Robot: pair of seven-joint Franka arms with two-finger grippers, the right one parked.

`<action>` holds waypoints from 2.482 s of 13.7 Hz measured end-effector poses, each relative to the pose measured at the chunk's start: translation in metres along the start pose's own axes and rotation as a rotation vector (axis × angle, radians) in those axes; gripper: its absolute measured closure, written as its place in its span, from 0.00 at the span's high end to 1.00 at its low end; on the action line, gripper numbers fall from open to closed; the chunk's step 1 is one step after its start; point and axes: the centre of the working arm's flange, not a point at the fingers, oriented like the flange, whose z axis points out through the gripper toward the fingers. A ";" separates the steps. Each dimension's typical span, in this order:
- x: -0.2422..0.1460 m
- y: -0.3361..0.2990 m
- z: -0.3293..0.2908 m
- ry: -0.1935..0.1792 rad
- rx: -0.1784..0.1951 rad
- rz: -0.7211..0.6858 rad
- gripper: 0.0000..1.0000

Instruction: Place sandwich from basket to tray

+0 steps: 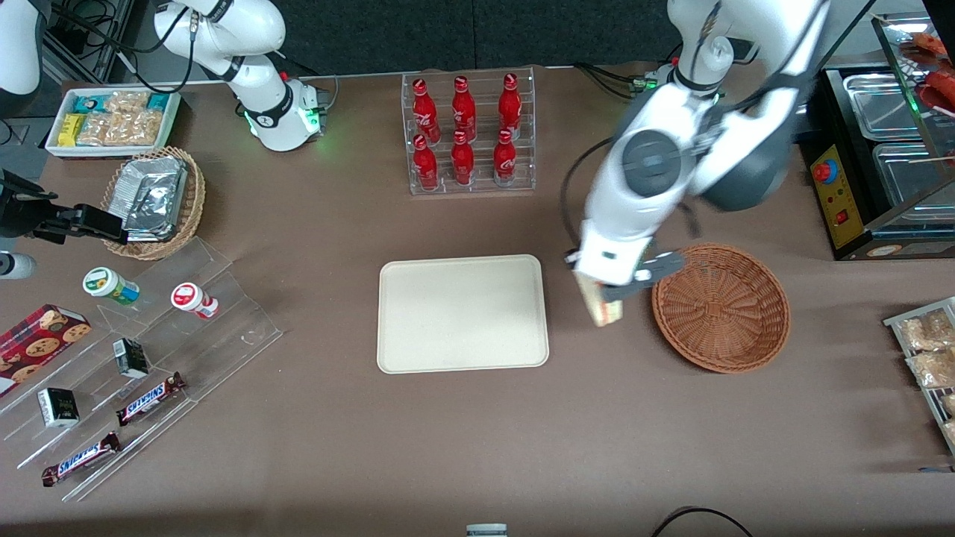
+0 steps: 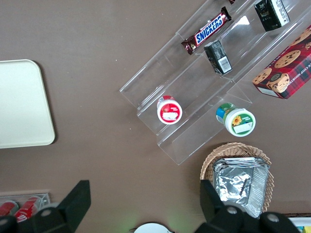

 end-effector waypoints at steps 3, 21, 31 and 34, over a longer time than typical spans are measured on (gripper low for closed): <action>-0.031 0.062 0.052 0.015 -0.026 0.095 0.13; -0.074 0.148 0.180 0.107 -0.017 0.244 0.59; 0.002 0.037 -0.045 0.121 0.033 0.015 1.00; 0.018 -0.022 -0.090 0.107 0.080 -0.066 1.00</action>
